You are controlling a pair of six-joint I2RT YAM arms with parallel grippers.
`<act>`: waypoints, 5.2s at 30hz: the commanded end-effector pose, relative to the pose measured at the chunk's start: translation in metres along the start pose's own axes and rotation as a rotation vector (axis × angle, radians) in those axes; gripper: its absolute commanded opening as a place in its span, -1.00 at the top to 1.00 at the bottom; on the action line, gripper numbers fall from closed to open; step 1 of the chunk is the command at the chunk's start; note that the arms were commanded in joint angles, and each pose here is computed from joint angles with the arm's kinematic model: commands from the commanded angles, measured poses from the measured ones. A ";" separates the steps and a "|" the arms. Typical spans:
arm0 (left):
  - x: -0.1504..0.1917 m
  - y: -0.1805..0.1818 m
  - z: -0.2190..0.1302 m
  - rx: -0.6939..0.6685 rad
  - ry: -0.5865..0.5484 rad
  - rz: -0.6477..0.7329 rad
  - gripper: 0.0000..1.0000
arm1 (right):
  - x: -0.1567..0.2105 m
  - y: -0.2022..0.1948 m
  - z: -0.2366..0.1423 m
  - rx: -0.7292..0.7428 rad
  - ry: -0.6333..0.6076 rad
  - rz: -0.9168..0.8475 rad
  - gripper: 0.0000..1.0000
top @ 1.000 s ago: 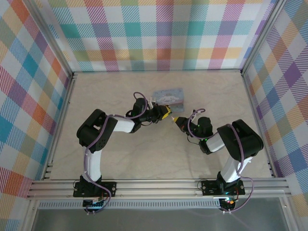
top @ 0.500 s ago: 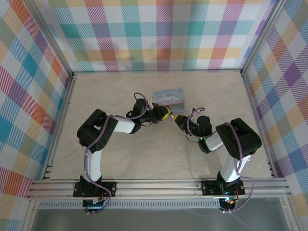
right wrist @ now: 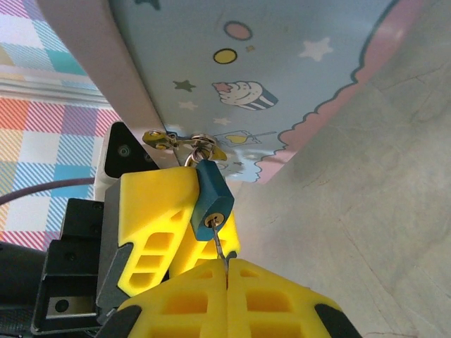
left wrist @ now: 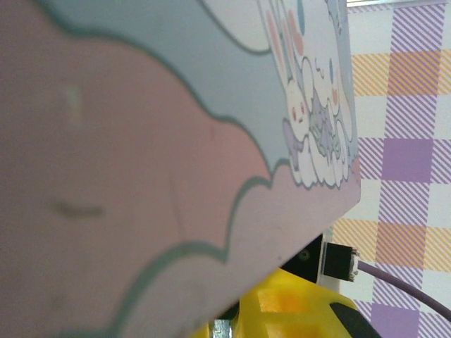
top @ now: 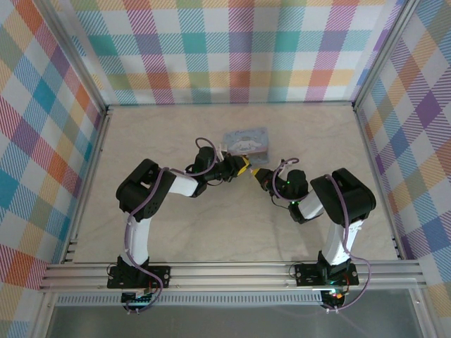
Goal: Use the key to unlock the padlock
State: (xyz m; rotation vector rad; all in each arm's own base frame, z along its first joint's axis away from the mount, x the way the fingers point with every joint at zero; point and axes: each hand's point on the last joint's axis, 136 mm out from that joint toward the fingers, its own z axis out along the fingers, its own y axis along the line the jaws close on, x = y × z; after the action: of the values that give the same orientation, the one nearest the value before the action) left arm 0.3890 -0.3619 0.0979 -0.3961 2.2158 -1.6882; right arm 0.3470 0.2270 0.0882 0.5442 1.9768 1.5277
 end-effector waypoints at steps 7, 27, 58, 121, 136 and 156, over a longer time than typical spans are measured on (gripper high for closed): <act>0.023 -0.043 -0.002 0.185 0.082 0.037 0.75 | -0.020 0.033 0.006 -0.109 -0.072 0.100 1.00; 0.025 -0.056 -0.007 0.244 0.091 0.029 0.78 | -0.032 0.052 0.013 -0.165 -0.078 0.217 1.00; 0.019 -0.015 -0.007 0.001 0.099 0.066 0.91 | -0.001 0.002 -0.019 0.326 0.174 -0.034 0.26; 0.021 0.023 -0.046 -0.135 0.078 0.014 0.32 | 0.054 -0.032 0.005 0.710 0.570 -1.020 1.00; -0.080 -0.002 -0.086 -0.386 -0.141 0.246 0.28 | 0.053 -0.033 0.001 0.703 0.616 -1.125 1.00; -0.085 0.019 -0.008 -0.321 0.037 0.206 0.33 | 0.047 -0.014 0.040 0.624 0.629 -1.395 1.00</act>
State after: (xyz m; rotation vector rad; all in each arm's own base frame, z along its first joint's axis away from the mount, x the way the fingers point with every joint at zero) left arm 0.4712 -0.3012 0.0876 -0.2372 2.4558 -1.1701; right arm 0.3194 0.2573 0.0430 -0.9579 2.4620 0.1862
